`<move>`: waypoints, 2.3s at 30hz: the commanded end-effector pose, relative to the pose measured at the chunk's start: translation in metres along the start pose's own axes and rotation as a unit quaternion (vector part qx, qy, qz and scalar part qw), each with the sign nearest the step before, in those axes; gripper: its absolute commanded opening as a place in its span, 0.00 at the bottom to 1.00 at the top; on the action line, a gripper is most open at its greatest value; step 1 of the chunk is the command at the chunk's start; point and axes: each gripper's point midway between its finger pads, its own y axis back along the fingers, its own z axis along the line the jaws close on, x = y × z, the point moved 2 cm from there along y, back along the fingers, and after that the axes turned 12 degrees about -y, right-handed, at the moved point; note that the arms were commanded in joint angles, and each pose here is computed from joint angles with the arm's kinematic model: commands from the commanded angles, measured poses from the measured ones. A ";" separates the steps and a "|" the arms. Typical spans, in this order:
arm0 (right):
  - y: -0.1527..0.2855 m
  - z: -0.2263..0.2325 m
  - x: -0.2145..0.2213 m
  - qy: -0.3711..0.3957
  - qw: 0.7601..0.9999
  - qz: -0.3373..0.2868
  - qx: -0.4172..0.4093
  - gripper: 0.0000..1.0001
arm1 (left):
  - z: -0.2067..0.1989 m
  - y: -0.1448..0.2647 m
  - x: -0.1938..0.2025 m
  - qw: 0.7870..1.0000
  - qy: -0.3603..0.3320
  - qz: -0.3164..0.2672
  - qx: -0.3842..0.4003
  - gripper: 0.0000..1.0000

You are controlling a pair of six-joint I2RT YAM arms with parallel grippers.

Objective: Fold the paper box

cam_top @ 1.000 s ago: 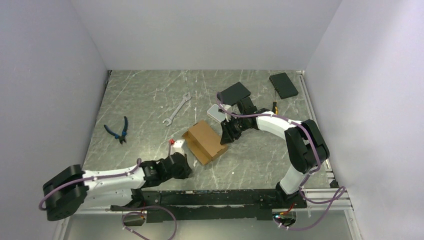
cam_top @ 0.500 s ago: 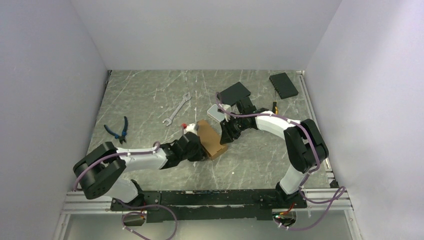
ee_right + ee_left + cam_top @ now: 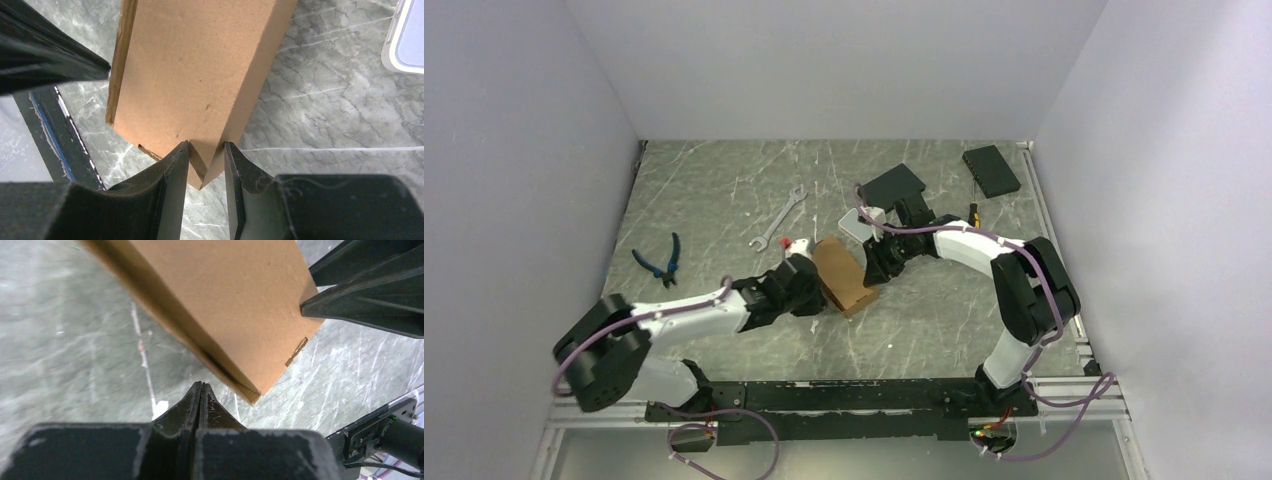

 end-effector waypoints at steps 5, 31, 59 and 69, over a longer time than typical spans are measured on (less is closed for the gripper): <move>-0.013 -0.023 0.017 0.002 0.998 0.037 0.052 0.34 | 0.080 0.035 0.006 0.992 0.050 -0.011 -0.116 0.11; -0.014 -0.025 0.017 0.008 0.997 0.042 0.062 0.34 | 0.060 -0.061 -0.151 0.994 0.109 0.008 -0.022 0.00; -0.016 -0.026 0.018 0.017 0.996 0.047 0.069 0.35 | 0.034 -0.094 -0.160 0.996 0.007 0.078 -0.038 0.00; -0.014 -0.030 0.014 0.015 0.995 0.042 0.086 0.37 | 0.036 -0.061 -0.135 0.989 -0.022 0.086 -0.114 0.00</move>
